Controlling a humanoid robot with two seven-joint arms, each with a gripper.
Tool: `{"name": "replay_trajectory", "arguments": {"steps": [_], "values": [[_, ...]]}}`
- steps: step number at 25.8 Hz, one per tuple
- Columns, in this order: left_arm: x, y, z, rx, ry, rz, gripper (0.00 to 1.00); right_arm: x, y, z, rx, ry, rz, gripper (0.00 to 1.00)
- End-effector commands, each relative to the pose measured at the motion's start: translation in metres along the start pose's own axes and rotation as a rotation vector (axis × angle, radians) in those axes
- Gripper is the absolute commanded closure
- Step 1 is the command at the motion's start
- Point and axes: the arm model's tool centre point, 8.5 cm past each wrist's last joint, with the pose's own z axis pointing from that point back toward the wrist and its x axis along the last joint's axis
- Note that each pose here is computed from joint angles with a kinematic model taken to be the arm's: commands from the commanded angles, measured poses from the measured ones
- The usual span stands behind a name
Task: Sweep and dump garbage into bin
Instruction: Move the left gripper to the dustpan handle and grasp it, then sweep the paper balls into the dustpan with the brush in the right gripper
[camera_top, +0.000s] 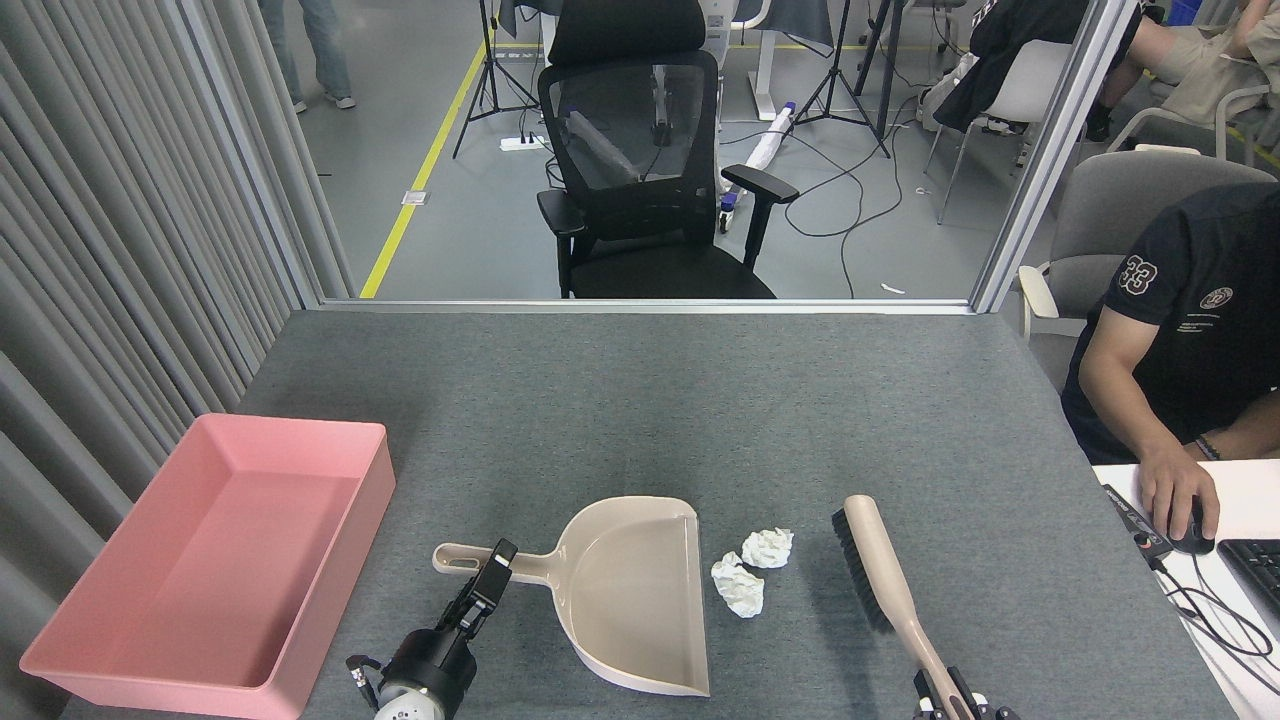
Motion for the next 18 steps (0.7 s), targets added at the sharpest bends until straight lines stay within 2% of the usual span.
{"name": "replay_trajectory", "arguments": {"steps": [1,7,10,12,18], "values": [[0.0009,0.0003,-0.0006,0.0,-0.002,0.0,0.55,0.0007,-0.0011,0.0,-0.01,-0.006,-0.002,1.0],[-0.0023,-0.0013,0.0001,-0.004,0.006,0.004,0.55,0.0008,-0.0019,0.0,-0.013,-0.01,-0.001,1.0],[-0.0008,-0.0014,-0.0002,-0.004,0.0,0.002,0.61,0.0015,-0.0017,-0.0001,-0.013,-0.012,-0.003,1.0],[-0.0016,0.0001,0.0003,0.0,0.0,0.005,0.68,0.0018,-0.0017,-0.0001,-0.013,-0.015,-0.004,1.0],[-0.0013,0.0013,0.0007,-0.005,0.001,0.012,0.71,0.0052,0.0007,0.0027,-0.007,-0.031,-0.015,1.0]]}}
